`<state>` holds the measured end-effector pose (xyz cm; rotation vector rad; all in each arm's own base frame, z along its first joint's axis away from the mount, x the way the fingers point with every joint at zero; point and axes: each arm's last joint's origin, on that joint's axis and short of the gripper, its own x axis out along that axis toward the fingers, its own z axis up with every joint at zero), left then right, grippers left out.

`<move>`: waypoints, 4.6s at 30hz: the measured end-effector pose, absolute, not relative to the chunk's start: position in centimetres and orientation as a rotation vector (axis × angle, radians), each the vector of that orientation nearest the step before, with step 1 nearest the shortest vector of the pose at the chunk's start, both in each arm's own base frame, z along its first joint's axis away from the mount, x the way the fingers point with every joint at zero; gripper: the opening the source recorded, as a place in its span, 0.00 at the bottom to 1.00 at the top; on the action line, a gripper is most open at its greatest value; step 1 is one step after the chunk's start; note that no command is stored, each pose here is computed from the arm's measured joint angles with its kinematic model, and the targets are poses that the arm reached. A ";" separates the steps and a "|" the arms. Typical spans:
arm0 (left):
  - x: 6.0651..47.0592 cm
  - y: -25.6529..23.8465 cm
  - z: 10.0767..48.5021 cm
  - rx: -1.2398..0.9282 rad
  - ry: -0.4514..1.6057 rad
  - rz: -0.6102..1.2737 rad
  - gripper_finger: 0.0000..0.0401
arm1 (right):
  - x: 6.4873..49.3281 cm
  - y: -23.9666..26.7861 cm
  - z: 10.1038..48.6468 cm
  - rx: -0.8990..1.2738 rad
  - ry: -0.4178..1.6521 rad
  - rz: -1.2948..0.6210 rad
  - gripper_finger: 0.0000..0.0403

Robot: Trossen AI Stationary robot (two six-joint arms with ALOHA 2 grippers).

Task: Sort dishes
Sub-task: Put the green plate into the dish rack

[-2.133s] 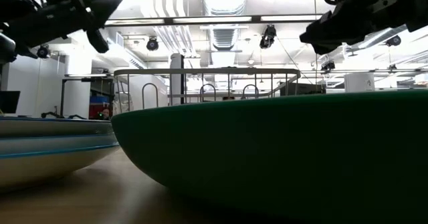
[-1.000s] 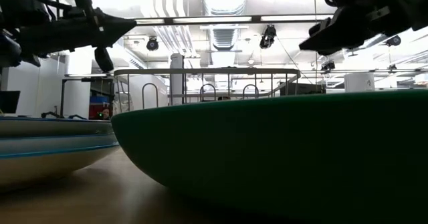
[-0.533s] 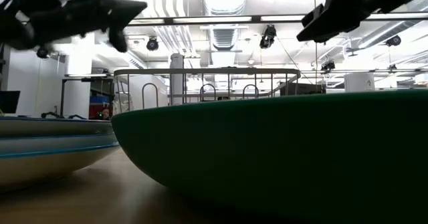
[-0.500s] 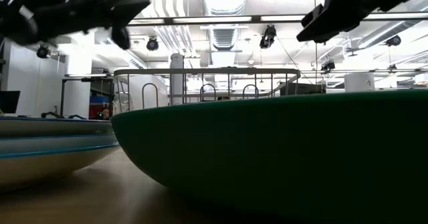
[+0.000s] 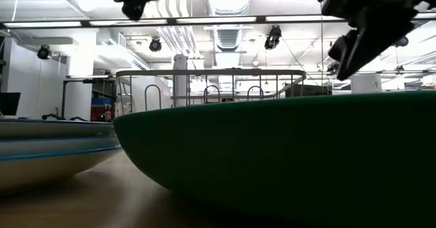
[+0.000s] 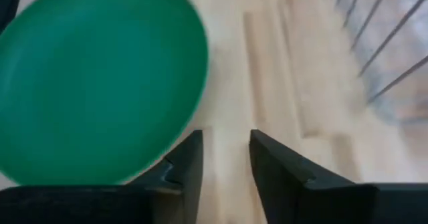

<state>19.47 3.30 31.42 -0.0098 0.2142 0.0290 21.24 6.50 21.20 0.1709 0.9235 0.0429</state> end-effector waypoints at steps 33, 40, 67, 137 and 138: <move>18.9 2.9 28.5 -0.113 0.341 0.026 0.00 | 27.6 11.1 12.9 0.413 1.130 -0.140 0.39; 19.0 2.9 28.6 -0.134 0.314 0.028 0.00 | 28.0 11.1 12.6 0.417 1.130 -0.152 0.21; 18.6 2.8 35.7 0.012 -0.071 0.032 0.00 | 24.0 4.9 27.4 0.270 0.569 -0.053 0.00; 18.0 2.8 38.2 0.335 0.125 0.015 0.00 | 24.4 -19.3 34.0 -1.499 0.231 0.558 0.00; 18.1 2.8 38.1 0.335 0.127 0.014 0.00 | 24.3 -19.3 34.1 -1.476 0.243 0.550 0.00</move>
